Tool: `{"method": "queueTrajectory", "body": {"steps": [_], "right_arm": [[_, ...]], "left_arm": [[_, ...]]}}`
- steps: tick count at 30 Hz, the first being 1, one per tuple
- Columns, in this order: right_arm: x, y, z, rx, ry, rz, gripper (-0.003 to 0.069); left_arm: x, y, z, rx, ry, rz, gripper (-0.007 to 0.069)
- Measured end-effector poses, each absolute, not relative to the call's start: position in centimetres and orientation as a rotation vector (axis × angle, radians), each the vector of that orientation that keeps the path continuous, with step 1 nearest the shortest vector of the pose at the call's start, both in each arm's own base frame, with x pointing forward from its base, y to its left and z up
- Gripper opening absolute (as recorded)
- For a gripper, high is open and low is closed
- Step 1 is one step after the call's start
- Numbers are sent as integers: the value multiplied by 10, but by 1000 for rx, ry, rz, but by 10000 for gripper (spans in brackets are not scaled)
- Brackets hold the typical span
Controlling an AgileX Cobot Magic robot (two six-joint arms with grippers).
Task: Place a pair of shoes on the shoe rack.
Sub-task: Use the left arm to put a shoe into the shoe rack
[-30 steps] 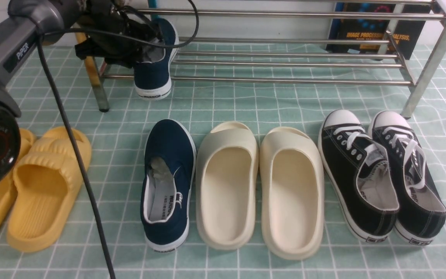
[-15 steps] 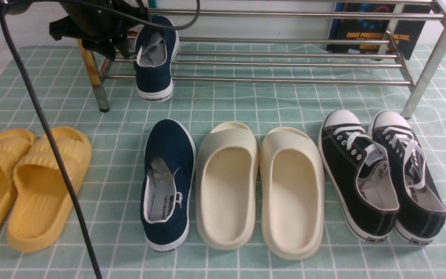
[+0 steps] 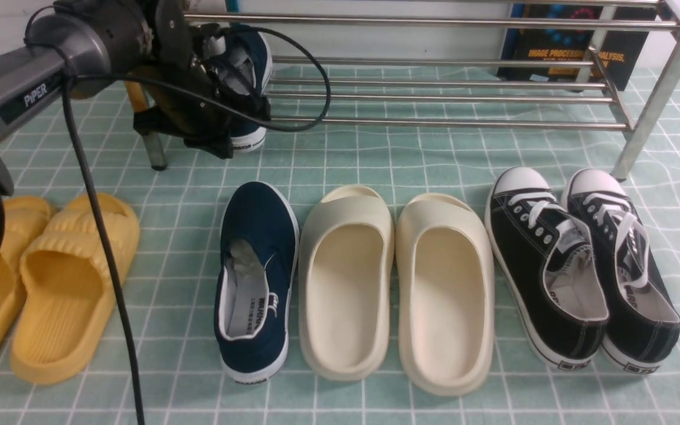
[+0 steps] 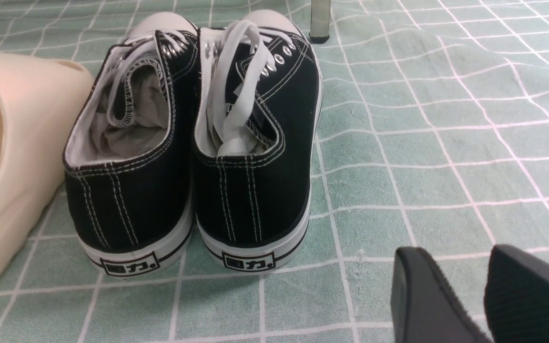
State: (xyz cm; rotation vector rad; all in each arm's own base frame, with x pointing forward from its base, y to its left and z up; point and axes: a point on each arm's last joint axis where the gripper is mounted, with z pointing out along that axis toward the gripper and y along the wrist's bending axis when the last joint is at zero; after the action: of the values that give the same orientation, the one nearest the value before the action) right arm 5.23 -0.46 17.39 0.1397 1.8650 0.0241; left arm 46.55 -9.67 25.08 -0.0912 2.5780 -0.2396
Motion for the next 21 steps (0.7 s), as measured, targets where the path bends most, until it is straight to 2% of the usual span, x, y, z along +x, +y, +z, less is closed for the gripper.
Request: {"method": "queueTrajectory", "body": {"steps": [8, 17, 21], "right_arm": [[52, -5, 174, 140, 1865, 24, 239], [52, -5, 174, 140, 1865, 24, 239], [52, -5, 174, 140, 1865, 24, 239]], "left_arm": [[471, -95, 255, -91, 2499, -222, -13], [474, -84, 255, -200, 2471, -93, -12], [473, -84, 255, -218, 2473, -93, 34]]}}
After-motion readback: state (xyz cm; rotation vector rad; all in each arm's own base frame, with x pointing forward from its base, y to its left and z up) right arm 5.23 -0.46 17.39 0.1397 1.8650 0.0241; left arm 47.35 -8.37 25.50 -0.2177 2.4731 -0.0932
